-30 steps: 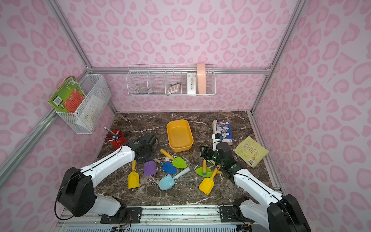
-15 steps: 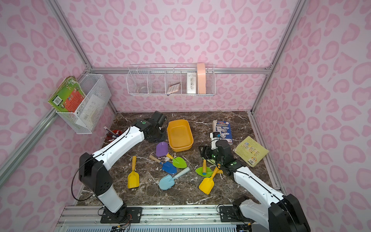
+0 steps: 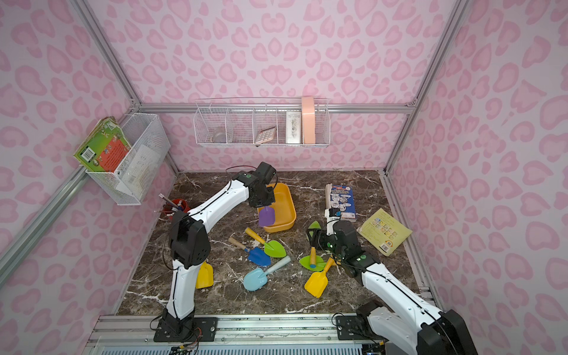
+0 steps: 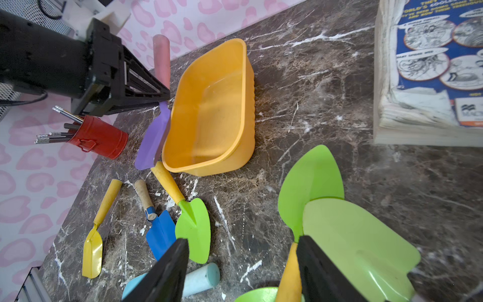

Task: Put the shovel into the storage box
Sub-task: Place the shovel in the storage box.

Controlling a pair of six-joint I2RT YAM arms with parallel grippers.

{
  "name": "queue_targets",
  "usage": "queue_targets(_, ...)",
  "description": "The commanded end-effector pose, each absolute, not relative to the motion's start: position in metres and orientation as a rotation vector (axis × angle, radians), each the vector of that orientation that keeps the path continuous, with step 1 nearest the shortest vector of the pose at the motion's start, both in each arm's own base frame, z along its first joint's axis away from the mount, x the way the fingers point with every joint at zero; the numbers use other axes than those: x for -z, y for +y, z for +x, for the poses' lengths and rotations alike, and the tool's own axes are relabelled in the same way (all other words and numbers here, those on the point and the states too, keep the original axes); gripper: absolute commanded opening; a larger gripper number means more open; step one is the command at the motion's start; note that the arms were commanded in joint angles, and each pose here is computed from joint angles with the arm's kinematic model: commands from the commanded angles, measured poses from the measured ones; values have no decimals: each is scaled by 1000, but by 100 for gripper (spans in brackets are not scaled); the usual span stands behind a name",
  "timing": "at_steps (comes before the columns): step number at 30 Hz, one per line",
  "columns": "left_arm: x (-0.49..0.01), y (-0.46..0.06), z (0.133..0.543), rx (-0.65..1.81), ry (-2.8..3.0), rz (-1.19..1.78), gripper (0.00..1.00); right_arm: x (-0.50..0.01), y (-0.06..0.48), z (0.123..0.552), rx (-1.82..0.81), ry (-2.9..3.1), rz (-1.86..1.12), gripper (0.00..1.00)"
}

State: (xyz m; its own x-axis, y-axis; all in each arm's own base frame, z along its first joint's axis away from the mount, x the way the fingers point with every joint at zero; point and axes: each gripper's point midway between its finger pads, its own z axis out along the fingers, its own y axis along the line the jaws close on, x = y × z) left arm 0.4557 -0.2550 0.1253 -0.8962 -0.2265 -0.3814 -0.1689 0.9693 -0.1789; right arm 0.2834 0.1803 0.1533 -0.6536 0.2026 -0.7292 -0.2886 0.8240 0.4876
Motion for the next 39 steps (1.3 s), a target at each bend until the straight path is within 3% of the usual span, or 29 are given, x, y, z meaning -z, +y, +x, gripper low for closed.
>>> queue_targets(1,-118,-260,471,200,2673,-269,2,-151,178,283,-728,2167,-52,68)
queue_targets(9,-95,-271,491,179,2671,-257,3,-148,173,281,-702,2174,-45,69)
queue_targets(17,-62,-258,487,54,2722,-273,5,-147,170,283,-685,2172,-40,69)
queue_targets(25,-55,-248,479,-18,2754,-290,14,-143,174,286,-699,2183,-44,69)
queue_targets(31,-55,-249,477,-8,2760,-296,32,-143,174,286,-697,2183,-43,69)
queue_targets(39,-71,-259,473,40,2752,-256,35,-145,172,285,-691,2177,-45,69)
